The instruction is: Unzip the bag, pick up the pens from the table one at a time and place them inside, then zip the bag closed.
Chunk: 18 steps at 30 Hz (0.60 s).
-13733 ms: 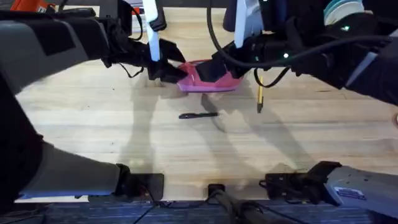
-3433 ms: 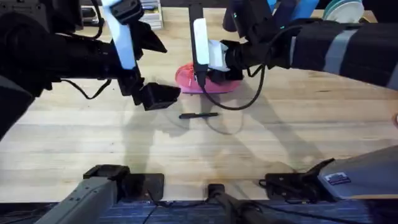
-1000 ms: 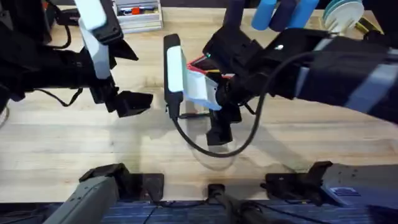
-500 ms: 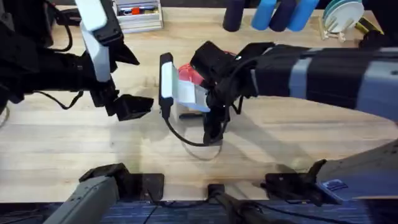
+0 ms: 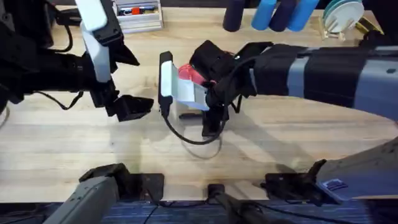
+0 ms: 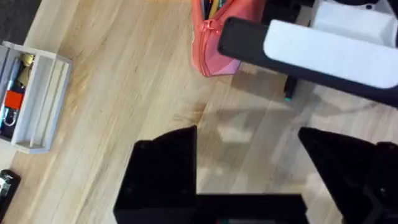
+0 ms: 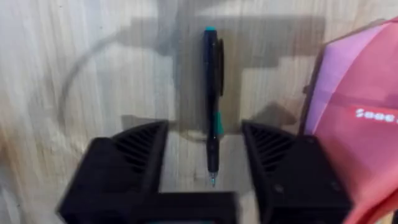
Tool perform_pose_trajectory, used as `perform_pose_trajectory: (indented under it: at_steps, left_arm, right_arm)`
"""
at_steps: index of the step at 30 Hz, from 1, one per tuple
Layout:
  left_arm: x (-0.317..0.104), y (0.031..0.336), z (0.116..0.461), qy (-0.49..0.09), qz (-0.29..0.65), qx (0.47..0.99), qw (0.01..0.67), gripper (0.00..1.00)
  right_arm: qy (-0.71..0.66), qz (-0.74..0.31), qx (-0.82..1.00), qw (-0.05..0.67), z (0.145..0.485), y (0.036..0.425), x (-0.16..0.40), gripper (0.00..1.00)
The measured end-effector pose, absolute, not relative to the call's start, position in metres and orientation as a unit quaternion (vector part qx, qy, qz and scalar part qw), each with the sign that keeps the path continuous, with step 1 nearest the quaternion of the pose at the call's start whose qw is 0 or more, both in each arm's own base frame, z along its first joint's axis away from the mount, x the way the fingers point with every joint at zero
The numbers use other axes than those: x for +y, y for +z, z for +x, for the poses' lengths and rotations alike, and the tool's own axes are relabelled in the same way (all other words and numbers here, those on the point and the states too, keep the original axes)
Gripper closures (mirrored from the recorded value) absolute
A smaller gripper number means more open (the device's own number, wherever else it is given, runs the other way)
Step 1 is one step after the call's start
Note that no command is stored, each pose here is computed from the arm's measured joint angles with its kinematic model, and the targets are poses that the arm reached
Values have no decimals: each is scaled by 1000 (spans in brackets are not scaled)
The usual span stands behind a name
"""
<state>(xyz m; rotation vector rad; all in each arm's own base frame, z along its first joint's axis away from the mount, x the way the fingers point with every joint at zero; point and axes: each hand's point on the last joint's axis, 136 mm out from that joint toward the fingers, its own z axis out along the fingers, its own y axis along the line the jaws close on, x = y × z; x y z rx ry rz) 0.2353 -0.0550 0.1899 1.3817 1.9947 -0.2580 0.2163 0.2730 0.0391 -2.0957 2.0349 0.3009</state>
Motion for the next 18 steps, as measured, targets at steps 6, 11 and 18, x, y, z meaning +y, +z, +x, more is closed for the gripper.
perform_pose_trajectory:
  at_steps: [6,11,18]
  left_arm:
    - [-55,190,235,-99,532,768,344,8]
    - [-55,190,235,-99,532,768,344,8]
    - [-55,190,235,-99,532,768,344,8]
  right_arm:
    - [101,-708,691,109,219,40,275,851]
    - [102,-707,690,118,223,40,279,966]
    - [101,-707,690,119,223,41,279,972]
